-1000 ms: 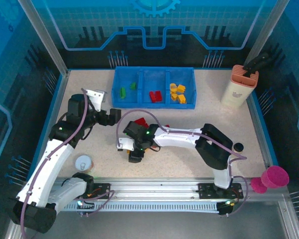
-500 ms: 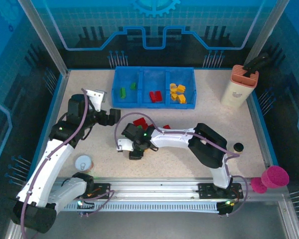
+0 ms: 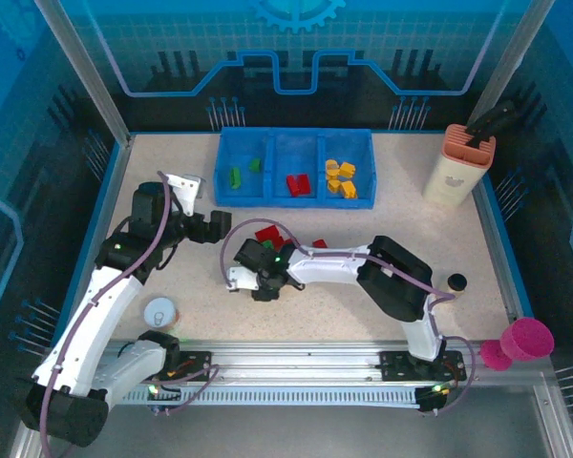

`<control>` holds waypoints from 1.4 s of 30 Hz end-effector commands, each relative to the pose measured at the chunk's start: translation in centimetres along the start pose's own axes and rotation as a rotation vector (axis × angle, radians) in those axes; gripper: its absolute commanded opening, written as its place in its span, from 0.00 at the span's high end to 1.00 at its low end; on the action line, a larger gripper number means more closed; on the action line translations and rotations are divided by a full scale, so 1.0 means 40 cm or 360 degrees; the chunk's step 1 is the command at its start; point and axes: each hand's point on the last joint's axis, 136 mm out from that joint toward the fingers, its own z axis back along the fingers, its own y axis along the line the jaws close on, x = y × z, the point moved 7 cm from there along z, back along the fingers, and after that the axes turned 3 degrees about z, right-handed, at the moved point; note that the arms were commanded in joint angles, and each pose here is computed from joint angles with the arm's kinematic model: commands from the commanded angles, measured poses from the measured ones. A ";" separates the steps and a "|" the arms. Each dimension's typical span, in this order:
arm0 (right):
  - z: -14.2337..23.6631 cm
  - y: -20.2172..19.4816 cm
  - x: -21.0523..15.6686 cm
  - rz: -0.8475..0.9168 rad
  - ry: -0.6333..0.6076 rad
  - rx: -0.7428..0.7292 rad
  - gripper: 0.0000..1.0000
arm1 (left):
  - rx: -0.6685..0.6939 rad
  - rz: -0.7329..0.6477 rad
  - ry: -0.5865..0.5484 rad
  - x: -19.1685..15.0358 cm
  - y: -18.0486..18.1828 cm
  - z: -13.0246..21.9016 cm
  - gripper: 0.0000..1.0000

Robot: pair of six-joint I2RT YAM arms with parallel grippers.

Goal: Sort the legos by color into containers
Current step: Pick up the lego from the bottom-center of the table, then place the lego in the container.

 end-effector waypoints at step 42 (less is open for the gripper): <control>0.199 -0.846 -0.597 -0.1450 0.0266 -0.0881 0.66 | -0.0068 -0.0158 0.0284 -0.063 -0.020 -0.107 0.01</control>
